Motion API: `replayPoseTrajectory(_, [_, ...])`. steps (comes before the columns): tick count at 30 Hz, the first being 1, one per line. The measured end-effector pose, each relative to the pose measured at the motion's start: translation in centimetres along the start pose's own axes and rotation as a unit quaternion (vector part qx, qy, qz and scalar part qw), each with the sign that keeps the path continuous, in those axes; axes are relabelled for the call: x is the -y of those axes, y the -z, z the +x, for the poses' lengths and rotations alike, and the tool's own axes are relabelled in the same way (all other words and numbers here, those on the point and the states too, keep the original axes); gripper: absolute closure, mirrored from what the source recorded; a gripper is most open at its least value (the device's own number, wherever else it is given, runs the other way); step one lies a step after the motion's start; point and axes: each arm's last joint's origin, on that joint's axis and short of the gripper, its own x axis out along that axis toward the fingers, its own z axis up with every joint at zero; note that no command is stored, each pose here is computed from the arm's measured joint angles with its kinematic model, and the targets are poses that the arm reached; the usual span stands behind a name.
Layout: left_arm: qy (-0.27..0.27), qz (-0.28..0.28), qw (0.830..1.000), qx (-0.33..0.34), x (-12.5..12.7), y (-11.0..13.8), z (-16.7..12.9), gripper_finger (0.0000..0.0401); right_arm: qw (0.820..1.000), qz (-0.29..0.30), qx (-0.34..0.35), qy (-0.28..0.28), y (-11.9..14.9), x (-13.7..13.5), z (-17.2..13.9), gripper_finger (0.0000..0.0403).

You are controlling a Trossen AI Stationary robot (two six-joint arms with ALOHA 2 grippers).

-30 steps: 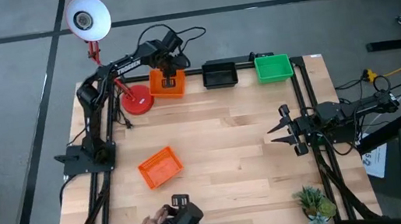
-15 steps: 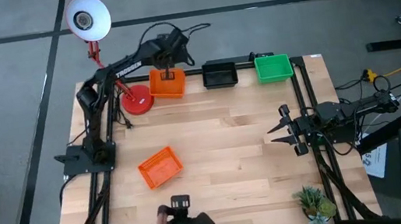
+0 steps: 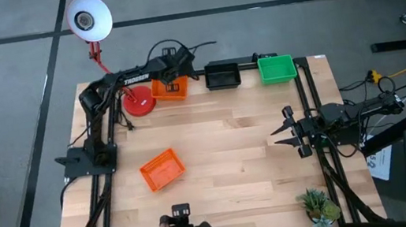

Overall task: Stack baskets by color
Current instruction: Stack the middle orange bin on top of the top orange bin

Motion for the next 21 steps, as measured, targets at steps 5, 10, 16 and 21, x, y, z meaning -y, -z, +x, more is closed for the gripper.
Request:
replayPoseTrajectory(5, [0.013, -0.006, 1.0, -0.006, 0.9, 0.5, 0.9, 0.0401, 1.0, 0.0, 0.0, 0.0, 0.0, 0.0, 0.0, 0.026])
replayPoseTrajectory(10, [-0.012, -0.02, 1.0, -0.004, 0.2, 0.3, 0.4, 0.0401, 1.0, 0.0, 0.0, 0.0, 0.0, 0.0, 0.0, 0.026])
replayPoseTrajectory(16, [0.092, -0.017, 0.995, 0.033, 0.1, -0.3, -4.3, 0.0401, 1.0, 0.0, 0.0, 0.0, 0.0, 0.0, 0.0, 0.026])
replayPoseTrajectory(21, [0.319, -0.016, 0.947, 0.036, 2.7, 0.4, -7.5, 0.0401, 1.0, 0.0, 0.0, 0.0, 0.0, 0.0, 0.0, 0.026])
